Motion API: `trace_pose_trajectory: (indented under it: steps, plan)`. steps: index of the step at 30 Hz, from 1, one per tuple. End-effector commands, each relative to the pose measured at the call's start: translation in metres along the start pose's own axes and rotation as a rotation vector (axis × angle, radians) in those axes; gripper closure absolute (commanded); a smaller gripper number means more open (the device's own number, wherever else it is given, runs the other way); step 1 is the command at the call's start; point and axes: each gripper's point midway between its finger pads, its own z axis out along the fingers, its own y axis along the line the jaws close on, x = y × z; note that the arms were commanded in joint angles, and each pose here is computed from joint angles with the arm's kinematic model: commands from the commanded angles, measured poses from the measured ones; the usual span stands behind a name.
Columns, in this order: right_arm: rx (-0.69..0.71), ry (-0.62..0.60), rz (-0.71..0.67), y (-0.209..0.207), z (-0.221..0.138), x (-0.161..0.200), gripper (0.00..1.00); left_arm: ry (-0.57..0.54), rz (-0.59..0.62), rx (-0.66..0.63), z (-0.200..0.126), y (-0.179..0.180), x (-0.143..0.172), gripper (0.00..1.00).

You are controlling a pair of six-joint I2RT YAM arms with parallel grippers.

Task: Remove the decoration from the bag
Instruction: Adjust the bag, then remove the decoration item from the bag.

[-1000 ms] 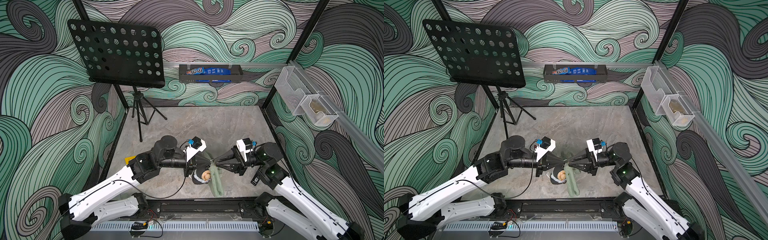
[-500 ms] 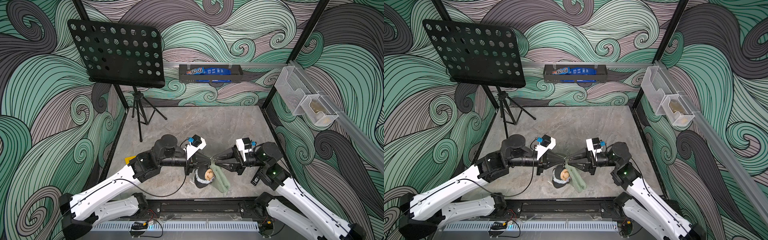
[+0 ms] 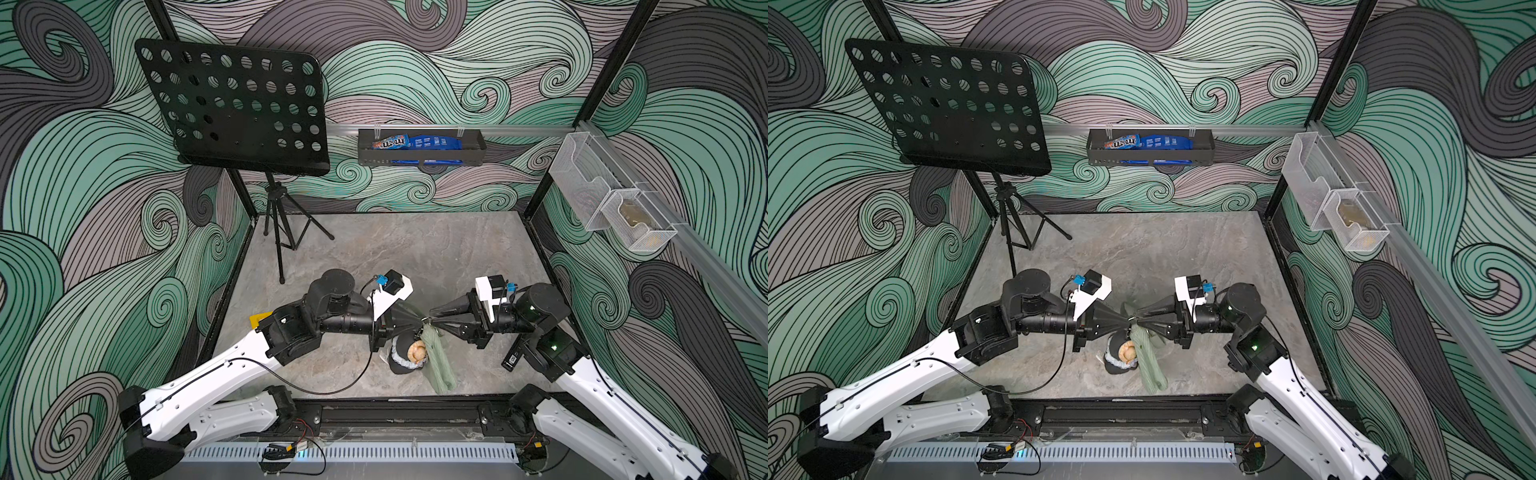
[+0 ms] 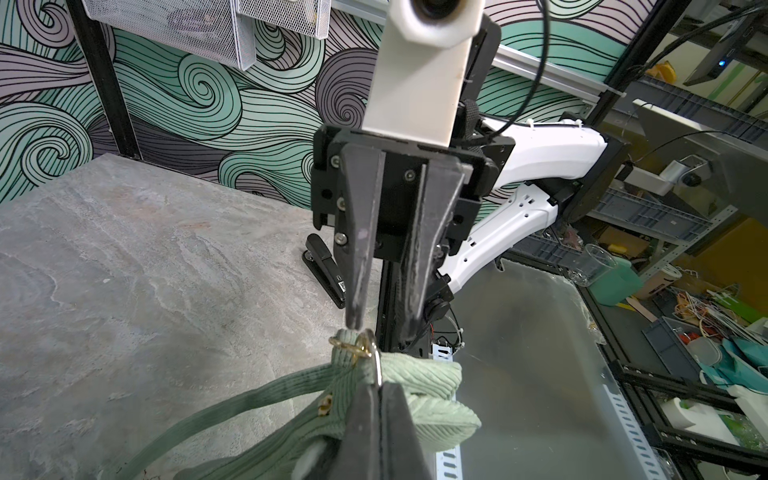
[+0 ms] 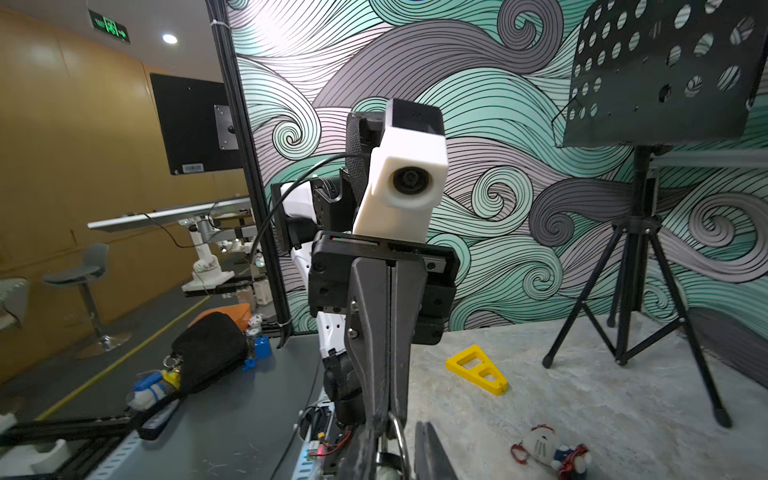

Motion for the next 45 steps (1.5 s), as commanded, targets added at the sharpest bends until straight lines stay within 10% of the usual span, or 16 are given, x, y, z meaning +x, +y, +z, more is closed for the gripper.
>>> trace_pose_trajectory:
  steps: [1,17,21,27,45]
  plan:
    - [-0.045,0.003,-0.010,0.007,0.001,0.000,0.83,-0.097,0.048,0.045,-0.006,-0.014,-0.035,1.00]
    - [-0.015,-0.014,0.008,0.003,0.000,-0.005,1.00,-0.118,0.053,0.031,-0.006,-0.011,-0.036,1.00]
    - [-0.030,-0.039,0.012,0.009,-0.002,-0.012,1.00,-0.162,0.071,-0.027,-0.013,-0.004,-0.034,0.58]
    - [-0.090,-0.063,0.014,0.020,-0.003,-0.020,1.00,-0.205,0.086,-0.046,-0.020,-0.002,-0.018,0.39]
    - [-0.181,-0.092,-0.003,0.037,-0.004,-0.027,1.00,-0.201,0.018,0.175,-0.002,-0.027,-0.010,0.44]
